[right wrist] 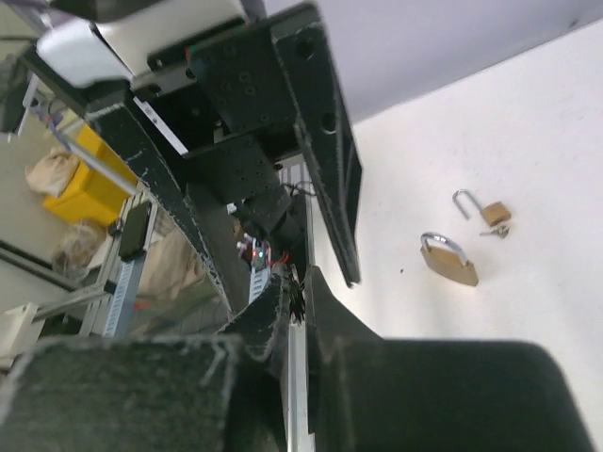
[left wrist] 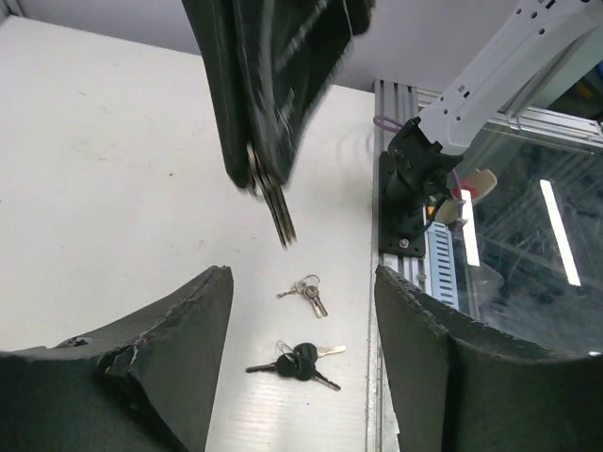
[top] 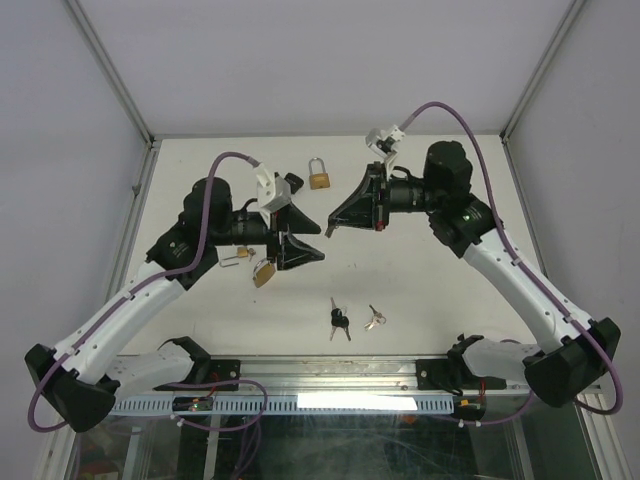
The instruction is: Unlock with the key
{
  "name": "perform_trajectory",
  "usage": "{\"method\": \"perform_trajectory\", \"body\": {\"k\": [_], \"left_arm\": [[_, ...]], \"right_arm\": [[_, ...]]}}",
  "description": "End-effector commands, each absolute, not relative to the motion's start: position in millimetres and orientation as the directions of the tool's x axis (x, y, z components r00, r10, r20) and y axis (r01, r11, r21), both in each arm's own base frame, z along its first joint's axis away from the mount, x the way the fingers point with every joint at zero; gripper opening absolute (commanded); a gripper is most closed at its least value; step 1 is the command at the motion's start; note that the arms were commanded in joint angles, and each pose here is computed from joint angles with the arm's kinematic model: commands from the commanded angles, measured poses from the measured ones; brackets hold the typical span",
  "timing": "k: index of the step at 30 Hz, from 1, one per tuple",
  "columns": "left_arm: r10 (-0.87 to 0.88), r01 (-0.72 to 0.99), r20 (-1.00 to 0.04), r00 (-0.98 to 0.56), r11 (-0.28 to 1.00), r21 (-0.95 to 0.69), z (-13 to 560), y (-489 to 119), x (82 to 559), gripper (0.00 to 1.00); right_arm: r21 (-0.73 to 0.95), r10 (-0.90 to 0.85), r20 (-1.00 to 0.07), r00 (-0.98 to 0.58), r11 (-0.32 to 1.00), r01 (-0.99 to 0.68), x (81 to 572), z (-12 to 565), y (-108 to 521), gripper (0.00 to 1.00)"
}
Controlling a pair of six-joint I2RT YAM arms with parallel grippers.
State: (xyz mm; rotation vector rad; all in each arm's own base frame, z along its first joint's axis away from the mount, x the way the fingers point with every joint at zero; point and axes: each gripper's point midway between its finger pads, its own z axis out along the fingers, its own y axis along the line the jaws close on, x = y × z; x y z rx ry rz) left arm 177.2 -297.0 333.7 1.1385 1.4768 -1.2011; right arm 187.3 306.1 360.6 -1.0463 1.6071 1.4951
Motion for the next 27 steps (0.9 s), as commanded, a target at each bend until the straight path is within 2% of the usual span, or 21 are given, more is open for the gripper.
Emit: {"method": "perform_trajectory", "body": {"k": [1,4,6,9,12,13,17,24,27], "left_arm": [[-0.055,0.989,-0.998,0.002,0.146,-0.007,377.3,-285.8,171.9,0.64],[-0.075,0.985,-0.997,0.034,0.172,0.020,386.2,-283.1,175.8,0.64],[-0.098,0.983,-0.993,0.068,0.177,0.050,398.6,-282.4,177.9,0.61],[-0.135,0.981,-0.986,0.096,0.181,0.071,417.2,-284.0,181.2,0.50],[-0.170,0.978,-0.978,0.124,0.186,0.092,433.5,-285.1,182.6,0.30],[-0.178,0.976,-0.974,0.140,0.190,0.105,438.5,-284.6,183.0,0.27],[-0.189,0.967,-0.960,0.205,0.193,0.169,453.0,-283.3,181.7,0.28],[-0.192,0.943,-0.925,0.327,0.124,0.308,456.1,-285.8,169.0,0.30],[-0.194,0.942,-0.922,0.334,0.106,0.319,457.0,-288.7,169.4,0.27]], "right_arm": [[0.306,0.152,-0.939,-0.309,-0.048,-0.951,175.7,438.1,291.7,0.00],[0.273,0.206,-0.937,-0.283,-0.077,-0.959,167.6,453.8,288.1,0.00],[0.240,0.251,-0.933,-0.256,-0.094,-0.966,163.1,464.7,285.4,0.00],[0.200,0.304,-0.927,-0.220,-0.097,-0.975,159.7,477.7,282.0,0.00],[0.187,0.327,-0.922,-0.206,-0.088,-0.978,160.3,482.4,280.7,0.00],[0.186,0.329,-0.922,-0.204,-0.087,-0.979,160.4,482.7,280.6,0.00],[0.190,0.328,-0.921,-0.209,-0.089,-0.978,160.1,481.8,280.7,0.00],[0.202,0.321,-0.921,-0.219,-0.086,-0.976,163.2,478.6,282.7,0.00],[0.203,0.319,-0.922,-0.221,-0.089,-0.975,163.8,478.6,283.1,0.00]]}}
